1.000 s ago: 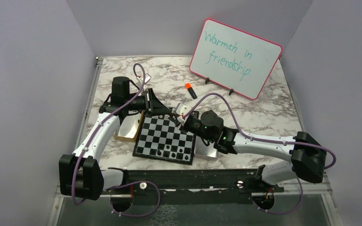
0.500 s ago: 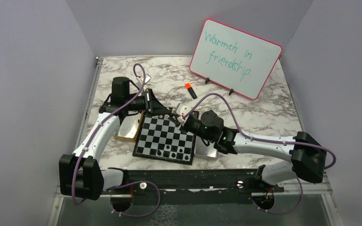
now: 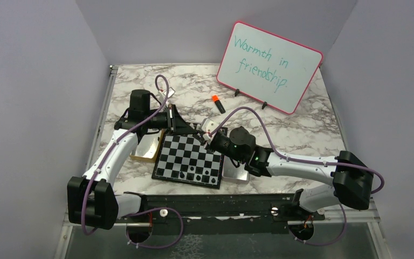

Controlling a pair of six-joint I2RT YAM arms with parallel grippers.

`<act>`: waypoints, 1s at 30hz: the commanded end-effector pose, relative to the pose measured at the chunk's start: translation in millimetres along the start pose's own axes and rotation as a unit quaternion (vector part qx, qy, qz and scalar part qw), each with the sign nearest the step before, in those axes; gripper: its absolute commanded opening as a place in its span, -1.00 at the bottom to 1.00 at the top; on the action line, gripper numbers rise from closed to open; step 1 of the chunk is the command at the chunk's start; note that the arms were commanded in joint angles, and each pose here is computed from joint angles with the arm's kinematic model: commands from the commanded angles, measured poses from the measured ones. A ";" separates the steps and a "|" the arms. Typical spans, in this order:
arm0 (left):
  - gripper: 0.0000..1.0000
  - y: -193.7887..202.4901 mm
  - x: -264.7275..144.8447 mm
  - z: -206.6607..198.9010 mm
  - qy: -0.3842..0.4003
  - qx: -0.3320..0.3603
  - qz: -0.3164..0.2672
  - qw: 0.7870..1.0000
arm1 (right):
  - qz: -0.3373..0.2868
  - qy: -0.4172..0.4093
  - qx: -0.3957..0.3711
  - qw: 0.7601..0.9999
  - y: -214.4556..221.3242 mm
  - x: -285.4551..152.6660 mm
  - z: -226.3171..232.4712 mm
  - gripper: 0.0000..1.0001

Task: Set up the chess pieces on the board
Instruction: Place the chess piece on the chessboard.

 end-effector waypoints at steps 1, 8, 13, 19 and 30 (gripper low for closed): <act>-0.82 -0.9 -1.7 -5.7 -0.009 0.032 -0.008 0.999 | -0.024 -0.012 0.009 1.000 -9.0 0.7 2.7 -0.76; -0.93 0.8 -4.5 4.9 -0.093 0.050 -0.023 0.994 | -0.017 -0.020 0.035 0.999 1.6 -8.6 7.9 -0.05; -0.95 3.4 -9.9 12.4 -0.216 0.072 -0.060 0.972 | -0.007 -0.018 0.072 0.997 12.8 -28.5 11.8 0.70; -0.94 24.1 -12.8 14.6 -0.337 0.076 -0.096 0.934 | -0.006 -0.003 0.111 0.994 25.1 -66.1 12.7 1.00; -0.94 98.5 2.1 49.9 -0.452 0.012 -0.078 0.889 | -0.036 0.024 0.113 0.993 16.0 -114.8 2.0 1.00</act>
Point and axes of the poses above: each gripper's point midway between its finger pads, its own x axis out along the fingers, its own z axis along the line the jaws close on, y = z × x, the point moved 9 cm from there along -x, back along the fingers, and after that the axes turned 2 degrees about x, right-handed, at the moved point
